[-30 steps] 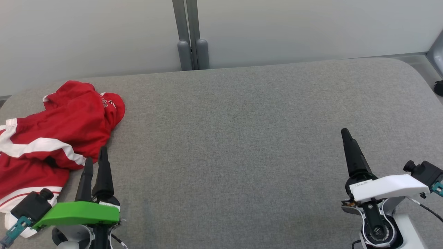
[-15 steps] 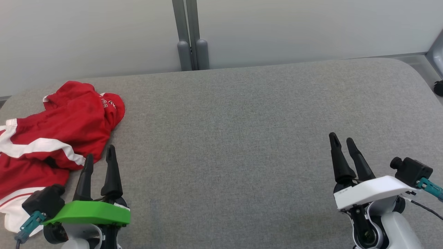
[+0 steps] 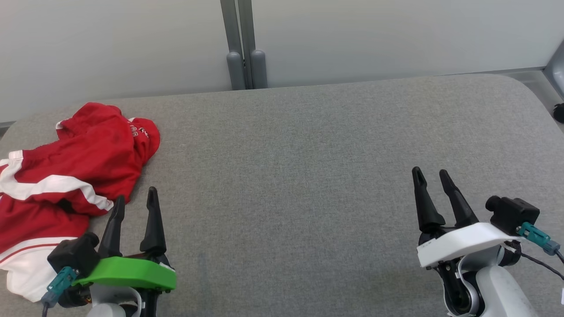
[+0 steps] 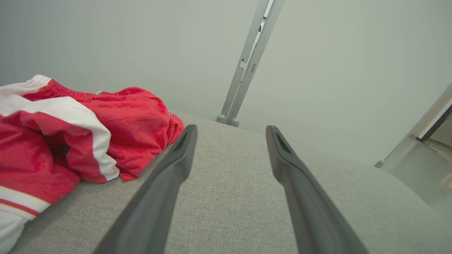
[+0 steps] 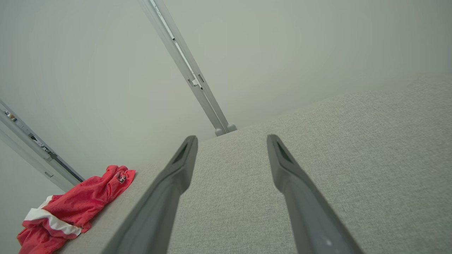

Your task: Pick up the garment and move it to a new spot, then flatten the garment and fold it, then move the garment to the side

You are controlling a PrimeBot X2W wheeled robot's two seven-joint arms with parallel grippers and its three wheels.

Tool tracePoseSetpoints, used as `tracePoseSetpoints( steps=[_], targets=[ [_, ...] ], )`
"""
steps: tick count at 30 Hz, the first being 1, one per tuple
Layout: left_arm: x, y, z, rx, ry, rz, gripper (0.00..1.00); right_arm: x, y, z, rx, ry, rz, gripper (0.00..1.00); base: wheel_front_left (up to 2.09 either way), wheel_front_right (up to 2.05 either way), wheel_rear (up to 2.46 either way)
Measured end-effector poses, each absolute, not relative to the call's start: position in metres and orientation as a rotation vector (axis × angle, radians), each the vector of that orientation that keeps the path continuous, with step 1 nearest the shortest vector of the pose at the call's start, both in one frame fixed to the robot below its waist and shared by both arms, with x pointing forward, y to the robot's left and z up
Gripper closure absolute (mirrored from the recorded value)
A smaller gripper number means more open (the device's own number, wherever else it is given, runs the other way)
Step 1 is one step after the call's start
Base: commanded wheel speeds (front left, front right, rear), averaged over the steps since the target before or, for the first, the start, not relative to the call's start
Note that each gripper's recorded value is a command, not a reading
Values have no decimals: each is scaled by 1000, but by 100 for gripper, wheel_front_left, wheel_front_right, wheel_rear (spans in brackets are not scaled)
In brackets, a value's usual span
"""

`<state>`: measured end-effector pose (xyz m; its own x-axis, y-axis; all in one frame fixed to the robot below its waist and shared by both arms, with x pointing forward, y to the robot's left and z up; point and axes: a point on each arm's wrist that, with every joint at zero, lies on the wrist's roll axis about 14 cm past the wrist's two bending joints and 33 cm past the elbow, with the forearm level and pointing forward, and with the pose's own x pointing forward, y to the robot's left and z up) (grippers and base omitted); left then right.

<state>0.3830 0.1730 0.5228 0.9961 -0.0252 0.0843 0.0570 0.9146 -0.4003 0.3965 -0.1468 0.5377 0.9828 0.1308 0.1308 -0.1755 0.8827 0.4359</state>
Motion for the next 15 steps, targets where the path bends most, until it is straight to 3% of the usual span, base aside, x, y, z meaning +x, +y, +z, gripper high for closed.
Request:
tracePoseSetpoints(
  steps=[15],
  targets=[
    [382, 168, 527, -275, -105, -67, 0, 398, -133, 539, 320, -118, 201, 0, 0, 0, 0]
  ],
)
